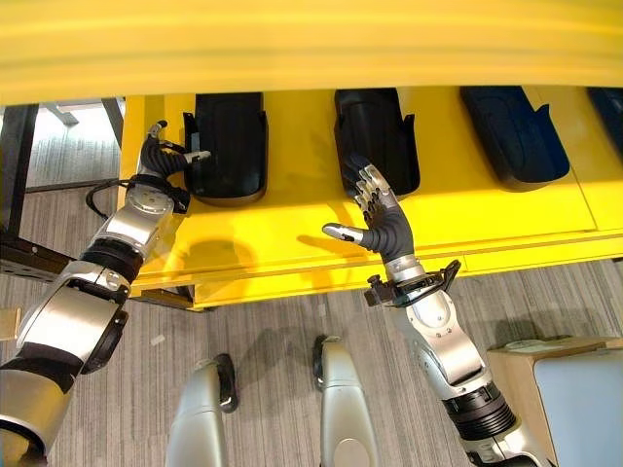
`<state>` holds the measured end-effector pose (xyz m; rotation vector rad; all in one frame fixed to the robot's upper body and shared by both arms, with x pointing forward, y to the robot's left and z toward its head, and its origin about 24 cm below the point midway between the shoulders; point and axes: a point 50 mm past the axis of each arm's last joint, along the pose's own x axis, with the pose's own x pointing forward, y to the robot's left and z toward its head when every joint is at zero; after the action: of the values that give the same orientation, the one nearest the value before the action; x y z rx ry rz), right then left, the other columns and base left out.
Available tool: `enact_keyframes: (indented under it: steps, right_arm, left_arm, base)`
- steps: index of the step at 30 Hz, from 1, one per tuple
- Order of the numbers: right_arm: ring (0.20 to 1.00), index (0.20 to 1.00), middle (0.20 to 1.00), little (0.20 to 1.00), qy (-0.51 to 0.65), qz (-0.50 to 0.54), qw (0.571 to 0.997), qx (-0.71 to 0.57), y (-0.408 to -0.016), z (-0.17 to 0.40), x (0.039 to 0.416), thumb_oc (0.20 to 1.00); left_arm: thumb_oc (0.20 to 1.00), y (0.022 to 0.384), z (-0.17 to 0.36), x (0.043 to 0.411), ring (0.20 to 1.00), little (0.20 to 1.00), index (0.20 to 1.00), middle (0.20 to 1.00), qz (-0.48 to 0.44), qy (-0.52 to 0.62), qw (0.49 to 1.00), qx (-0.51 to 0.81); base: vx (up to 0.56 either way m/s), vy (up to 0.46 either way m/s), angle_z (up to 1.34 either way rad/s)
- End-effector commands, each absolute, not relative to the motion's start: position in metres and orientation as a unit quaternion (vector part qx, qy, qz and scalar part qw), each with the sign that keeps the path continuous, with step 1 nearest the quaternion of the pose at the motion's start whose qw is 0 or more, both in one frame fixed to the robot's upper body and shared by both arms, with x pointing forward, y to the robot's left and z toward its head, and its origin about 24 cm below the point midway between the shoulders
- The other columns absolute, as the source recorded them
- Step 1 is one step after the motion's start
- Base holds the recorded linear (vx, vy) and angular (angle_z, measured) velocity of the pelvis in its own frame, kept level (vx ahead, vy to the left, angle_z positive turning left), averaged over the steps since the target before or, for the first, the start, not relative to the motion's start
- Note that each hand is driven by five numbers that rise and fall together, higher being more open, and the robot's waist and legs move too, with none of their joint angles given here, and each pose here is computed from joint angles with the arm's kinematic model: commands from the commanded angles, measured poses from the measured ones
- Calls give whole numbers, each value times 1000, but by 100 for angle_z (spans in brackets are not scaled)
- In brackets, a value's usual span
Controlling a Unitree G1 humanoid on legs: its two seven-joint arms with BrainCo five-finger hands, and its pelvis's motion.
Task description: Move parts from the plastic box to the shelf.
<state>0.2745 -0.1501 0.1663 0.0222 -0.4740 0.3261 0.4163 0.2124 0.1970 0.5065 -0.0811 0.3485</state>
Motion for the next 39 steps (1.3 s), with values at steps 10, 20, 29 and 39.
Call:
enact_keyframes:
  steps: [10,20,29,39]
  right_arm:
    - [1000,1000,1000,1000,-336,122,933,36,-161,195,260,1000]
    - [1000,1000,1000,1000,-349,98,932,22,-171,198,260,1000]
    - [1000,1000,1000,1000,-350,103,931,4,-175,201,261,1000]
    - [1000,1000,1000,1000,-289,89,953,1,-184,170,259,1000]
  left_arm:
    - [1000,244,150,360,1000,1000,1000,1000,208,-115,952,193]
    - [1000,253,172,298,1000,1000,1000,1000,222,-246,907,259]
    - [1000,251,205,279,1000,1000,1000,1000,228,-329,790,464]
    - [1000,233,171,256,1000,1000,1000,1000,112,-306,919,223]
  base:
    - [0,0,0]
    - [0,0,0]
    - [-9,4,0]
    - [13,-31,-1]
